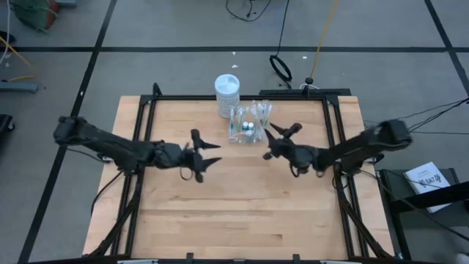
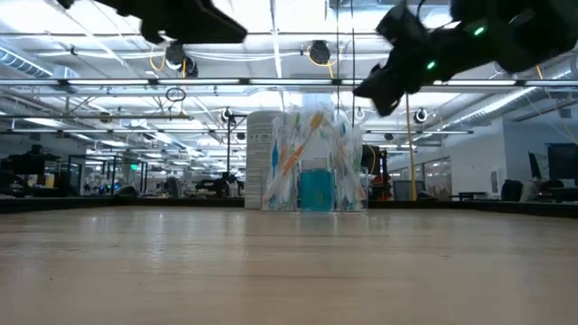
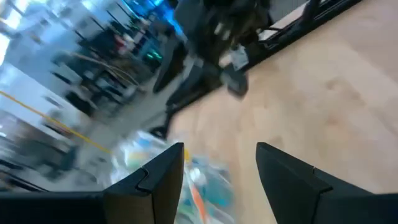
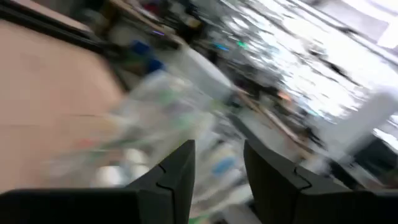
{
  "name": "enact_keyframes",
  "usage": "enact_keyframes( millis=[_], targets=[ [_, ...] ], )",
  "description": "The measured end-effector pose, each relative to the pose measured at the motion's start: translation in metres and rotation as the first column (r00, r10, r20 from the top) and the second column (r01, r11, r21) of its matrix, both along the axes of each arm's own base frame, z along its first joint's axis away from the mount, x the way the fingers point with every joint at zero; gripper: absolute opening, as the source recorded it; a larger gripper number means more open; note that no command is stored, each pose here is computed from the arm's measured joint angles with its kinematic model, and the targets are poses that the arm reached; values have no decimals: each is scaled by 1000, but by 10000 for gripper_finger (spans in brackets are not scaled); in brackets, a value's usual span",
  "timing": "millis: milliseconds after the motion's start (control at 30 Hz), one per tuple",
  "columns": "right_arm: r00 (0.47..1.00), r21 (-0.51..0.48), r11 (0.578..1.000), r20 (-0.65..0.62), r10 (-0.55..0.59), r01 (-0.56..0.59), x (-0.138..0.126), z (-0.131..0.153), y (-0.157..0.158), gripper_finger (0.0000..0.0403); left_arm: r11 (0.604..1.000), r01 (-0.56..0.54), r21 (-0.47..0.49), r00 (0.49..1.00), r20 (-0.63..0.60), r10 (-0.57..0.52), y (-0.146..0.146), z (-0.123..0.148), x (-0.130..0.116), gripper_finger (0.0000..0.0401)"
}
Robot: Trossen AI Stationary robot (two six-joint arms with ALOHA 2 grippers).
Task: Pick & Place toothbrushing station
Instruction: Return to Home Position
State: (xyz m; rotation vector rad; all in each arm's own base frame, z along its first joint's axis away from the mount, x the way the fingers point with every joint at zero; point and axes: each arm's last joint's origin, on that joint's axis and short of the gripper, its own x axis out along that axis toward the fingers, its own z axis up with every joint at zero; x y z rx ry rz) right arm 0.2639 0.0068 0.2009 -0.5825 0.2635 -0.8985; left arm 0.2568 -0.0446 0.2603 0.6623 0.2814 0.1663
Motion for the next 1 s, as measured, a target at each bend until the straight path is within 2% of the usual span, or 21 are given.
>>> enact_keyframes(
  millis=[67, 133, 200, 267, 400, 467, 567, 633, 700, 833, 1000],
  targets=[
    [997, 30, 997, -31, 73, -72, -11, 8, 7, 125, 998, 5, -66, 1000, -23, -7, 7, 8, -14, 207],
    [985, 90, 983, -38, 167, -163, -24, 15, 10, 116, 996, -11, -92, 999, -47, 7, 14, 15, -29, 207],
    [958, 164, 946, -20, 287, -280, -37, 23, 11, 103, 993, -58, -104, 997, -65, 52, 22, 22, -47, 207],
    [923, 224, 898, 15, 385, -379, -51, 30, 10, 87, 980, -112, -165, 993, -60, 104, 27, 29, -66, 207],
    [870, 258, 832, 107, 481, -491, -81, 36, 7, 50, 948, -151, -281, 988, -75, 135, 36, 35, -103, 207],
    [828, 240, 792, 142, 543, -560, -96, 33, 6, 32, 942, -98, -320, 995, -64, 82, 36, 31, -116, 207],
    [719, 221, 684, 192, 668, -695, -117, 20, 7, 9, 946, 45, -321, 998, -31, -58, 35, 17, -131, 207],
    [660, 205, 628, 253, 707, -751, -128, 10, 6, 3, 948, 125, -292, 992, 2, -130, 34, 6, -138, 207],
    [635, 179, 613, 311, 707, -769, -138, 1, 4, 4, 951, 158, -267, 987, 59, -147, 34, 0, -144, 207],
    [603, 146, 592, 335, 724, -792, -151, -18, 2, 3, 948, 188, -255, 977, 144, -155, 36, -8, -156, 207],
    [542, 87, 562, 417, 730, -823, -161, -12, 2, 1, 906, 304, -295, 952, 134, -276, 33, -28, -165, 207]
  ],
)
